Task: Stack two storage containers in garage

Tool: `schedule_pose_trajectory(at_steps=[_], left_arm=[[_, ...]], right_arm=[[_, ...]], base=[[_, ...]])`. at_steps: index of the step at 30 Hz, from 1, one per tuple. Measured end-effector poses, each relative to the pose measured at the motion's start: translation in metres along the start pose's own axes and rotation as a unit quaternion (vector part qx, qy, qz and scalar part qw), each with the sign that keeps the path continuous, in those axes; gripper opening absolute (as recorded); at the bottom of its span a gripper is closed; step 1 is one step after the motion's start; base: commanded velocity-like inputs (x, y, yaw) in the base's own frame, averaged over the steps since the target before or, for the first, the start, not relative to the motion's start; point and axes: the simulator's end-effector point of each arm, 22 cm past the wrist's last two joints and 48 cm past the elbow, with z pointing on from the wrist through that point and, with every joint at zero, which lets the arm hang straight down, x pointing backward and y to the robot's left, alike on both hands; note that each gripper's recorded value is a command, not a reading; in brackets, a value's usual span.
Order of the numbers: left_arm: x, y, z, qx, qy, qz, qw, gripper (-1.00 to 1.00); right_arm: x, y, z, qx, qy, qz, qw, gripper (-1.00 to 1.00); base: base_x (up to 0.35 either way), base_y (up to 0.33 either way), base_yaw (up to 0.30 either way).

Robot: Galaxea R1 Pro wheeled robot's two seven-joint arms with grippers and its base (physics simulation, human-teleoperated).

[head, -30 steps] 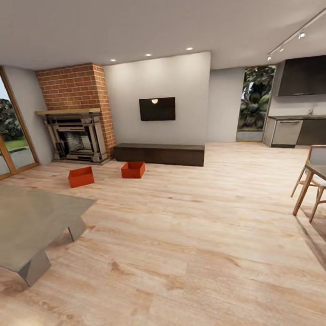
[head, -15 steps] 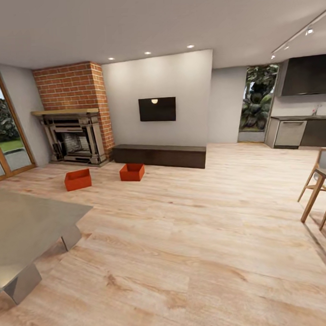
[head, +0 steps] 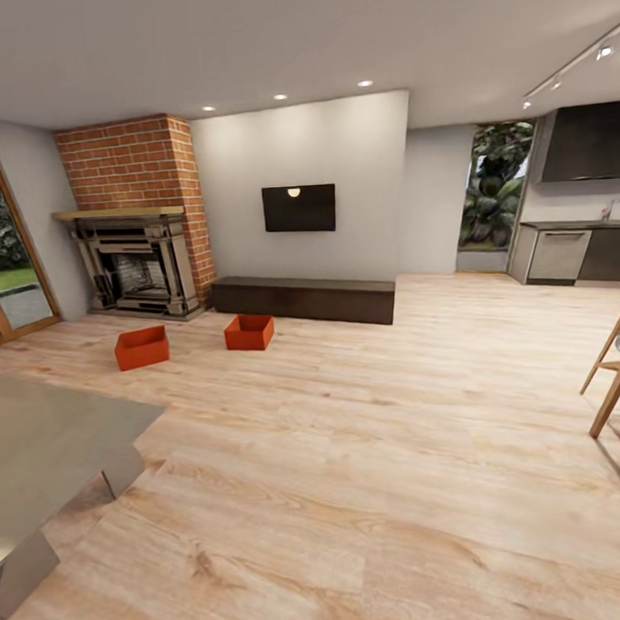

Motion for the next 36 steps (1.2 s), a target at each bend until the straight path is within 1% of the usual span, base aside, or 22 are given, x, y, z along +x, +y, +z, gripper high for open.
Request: schedule_pose_trajectory(at_steps=[29, 36], left_arm=[[0.0008, -0.0008, -0.0001, 0.001, 0.001, 0.001, 1.0000, 1.00], [0.0003, -0.0010, -0.0001, 0.001, 0.000, 0.002, 1.0000, 1.00]], right_arm=[[0.0010, -0.0007, -0.0001, 0.000, 0.001, -0.002, 1.0000, 1.00], [0.0009, 0.0002, -0.0001, 0.000, 0.001, -0.002, 1.0000, 1.00]], base=[[0.323, -0.001, 0.000], [0.322, -0.074, 0.001]])
